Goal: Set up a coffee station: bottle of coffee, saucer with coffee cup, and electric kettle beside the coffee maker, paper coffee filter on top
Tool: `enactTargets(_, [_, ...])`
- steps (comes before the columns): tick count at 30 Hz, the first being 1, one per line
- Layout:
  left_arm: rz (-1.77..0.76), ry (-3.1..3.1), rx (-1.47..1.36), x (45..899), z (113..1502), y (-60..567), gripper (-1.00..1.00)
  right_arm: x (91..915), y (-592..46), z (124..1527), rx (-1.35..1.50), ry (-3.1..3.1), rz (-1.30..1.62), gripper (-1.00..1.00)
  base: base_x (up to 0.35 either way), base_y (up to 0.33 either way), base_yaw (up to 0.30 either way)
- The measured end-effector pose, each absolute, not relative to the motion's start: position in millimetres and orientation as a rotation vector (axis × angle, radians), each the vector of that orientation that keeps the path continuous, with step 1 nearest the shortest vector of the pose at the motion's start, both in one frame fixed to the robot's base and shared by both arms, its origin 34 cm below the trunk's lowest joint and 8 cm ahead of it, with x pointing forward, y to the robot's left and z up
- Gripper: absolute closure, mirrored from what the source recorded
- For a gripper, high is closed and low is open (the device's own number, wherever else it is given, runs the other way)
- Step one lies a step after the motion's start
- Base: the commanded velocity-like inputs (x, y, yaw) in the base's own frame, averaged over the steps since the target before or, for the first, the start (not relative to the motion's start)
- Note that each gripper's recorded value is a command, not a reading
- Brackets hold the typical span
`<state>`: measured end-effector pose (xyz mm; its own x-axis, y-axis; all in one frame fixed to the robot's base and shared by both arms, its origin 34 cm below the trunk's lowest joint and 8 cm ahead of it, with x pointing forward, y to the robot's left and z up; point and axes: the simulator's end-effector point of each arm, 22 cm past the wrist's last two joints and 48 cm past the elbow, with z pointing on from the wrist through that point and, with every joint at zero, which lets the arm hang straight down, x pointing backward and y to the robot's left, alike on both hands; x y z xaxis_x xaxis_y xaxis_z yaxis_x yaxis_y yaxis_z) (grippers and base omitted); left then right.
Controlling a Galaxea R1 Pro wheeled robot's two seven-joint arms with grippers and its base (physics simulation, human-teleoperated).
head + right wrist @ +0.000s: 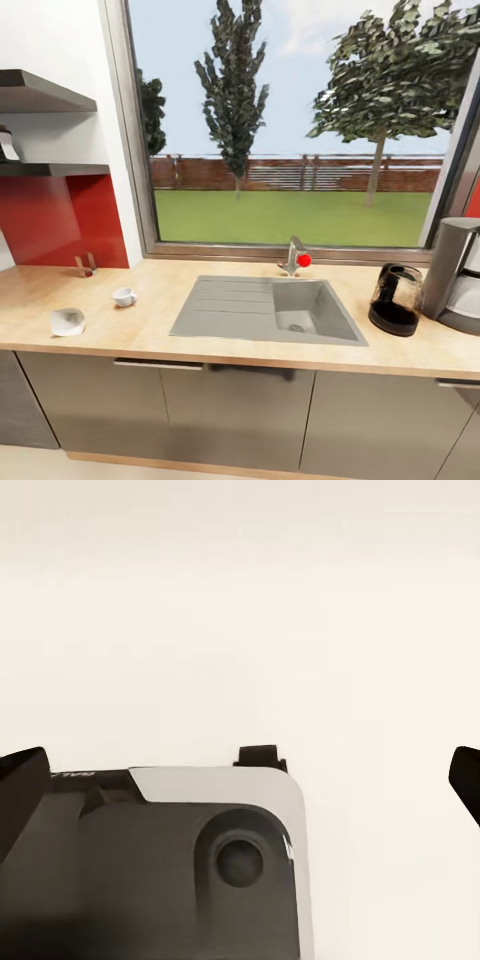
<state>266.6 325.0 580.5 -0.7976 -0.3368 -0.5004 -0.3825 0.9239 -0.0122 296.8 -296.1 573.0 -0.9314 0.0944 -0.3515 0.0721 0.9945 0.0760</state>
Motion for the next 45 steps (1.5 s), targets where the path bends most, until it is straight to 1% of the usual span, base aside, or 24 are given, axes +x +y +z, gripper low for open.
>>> enactTargets(34, [0.121, 2.571, -0.514, 266.7, 580.5, 324.9, -1.00, 297.9, -296.3, 573.3, 0.120, 2.773, 0.087, -1.00, 0.000, 0.341, -0.001])
enactTargets(45, [0.120, 2.564, -0.516, 268.9, 581.4, 325.1, -1.00, 300.0, -297.2, 574.4, 0.122, 2.766, 0.085, -1.00, 0.000, 0.331, -0.114])
